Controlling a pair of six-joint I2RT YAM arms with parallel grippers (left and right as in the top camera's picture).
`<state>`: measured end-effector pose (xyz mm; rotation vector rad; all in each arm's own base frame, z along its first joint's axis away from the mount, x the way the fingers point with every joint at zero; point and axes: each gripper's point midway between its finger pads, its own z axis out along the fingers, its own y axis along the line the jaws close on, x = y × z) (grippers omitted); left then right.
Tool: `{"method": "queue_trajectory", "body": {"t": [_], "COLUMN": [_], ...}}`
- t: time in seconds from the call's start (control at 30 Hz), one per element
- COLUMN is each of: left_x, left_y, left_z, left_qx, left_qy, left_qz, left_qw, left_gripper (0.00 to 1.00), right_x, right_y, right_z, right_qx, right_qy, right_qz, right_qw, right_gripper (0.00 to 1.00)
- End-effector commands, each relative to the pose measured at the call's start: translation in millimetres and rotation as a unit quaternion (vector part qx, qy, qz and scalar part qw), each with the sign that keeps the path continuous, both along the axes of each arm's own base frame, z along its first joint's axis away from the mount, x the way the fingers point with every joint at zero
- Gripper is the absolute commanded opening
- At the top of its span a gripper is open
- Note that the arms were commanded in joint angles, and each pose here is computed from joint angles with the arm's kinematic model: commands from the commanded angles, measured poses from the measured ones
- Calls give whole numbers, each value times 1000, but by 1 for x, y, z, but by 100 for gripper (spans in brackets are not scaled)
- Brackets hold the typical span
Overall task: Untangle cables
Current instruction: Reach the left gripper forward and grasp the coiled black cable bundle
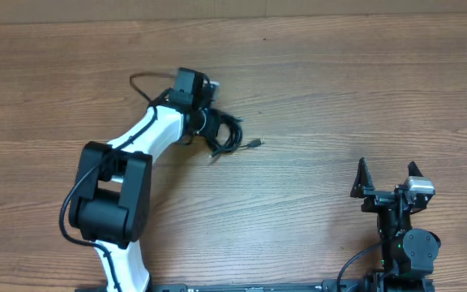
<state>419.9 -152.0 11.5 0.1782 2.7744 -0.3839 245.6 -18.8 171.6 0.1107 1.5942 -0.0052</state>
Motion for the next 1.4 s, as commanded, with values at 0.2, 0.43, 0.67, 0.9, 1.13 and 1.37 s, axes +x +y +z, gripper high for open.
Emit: {"method": "queue_trajectory", "body": {"t": [0.2,0.43,0.67,0.9,1.13,1.37], "left_x": [-13,13,-6,-7,-12,-14], "left_y": [-25,7,-10,-9,-8,-5], "left_z": [36,43,38,7,-10,-4], "left_qx": [-107,39,49,38,18,7], "left_qy": [55,-44,-69,-29,20,52], "left_qz": [48,-55,-261,-227,-148,-78], "left_qw": [992,997,962,973,989,996], "left_gripper": [100,100,56,38,24,4], "right_x": [0,0,0,0,0,0], "right_y": [0,0,0,0,0,0], "right_z": [-2,-2,-2,-2,-2,-2], "right_qx": [-4,-4,-4,-4,-4,-4], "right_qy": [-2,-2,-2,-2,-2,-2], "right_qz": [-1,-1,-1,-1,-1,-1], "right_qw": [1000,1000,1000,1000,1000,1000], "right_gripper": [100,100,100,100,100,100]}}
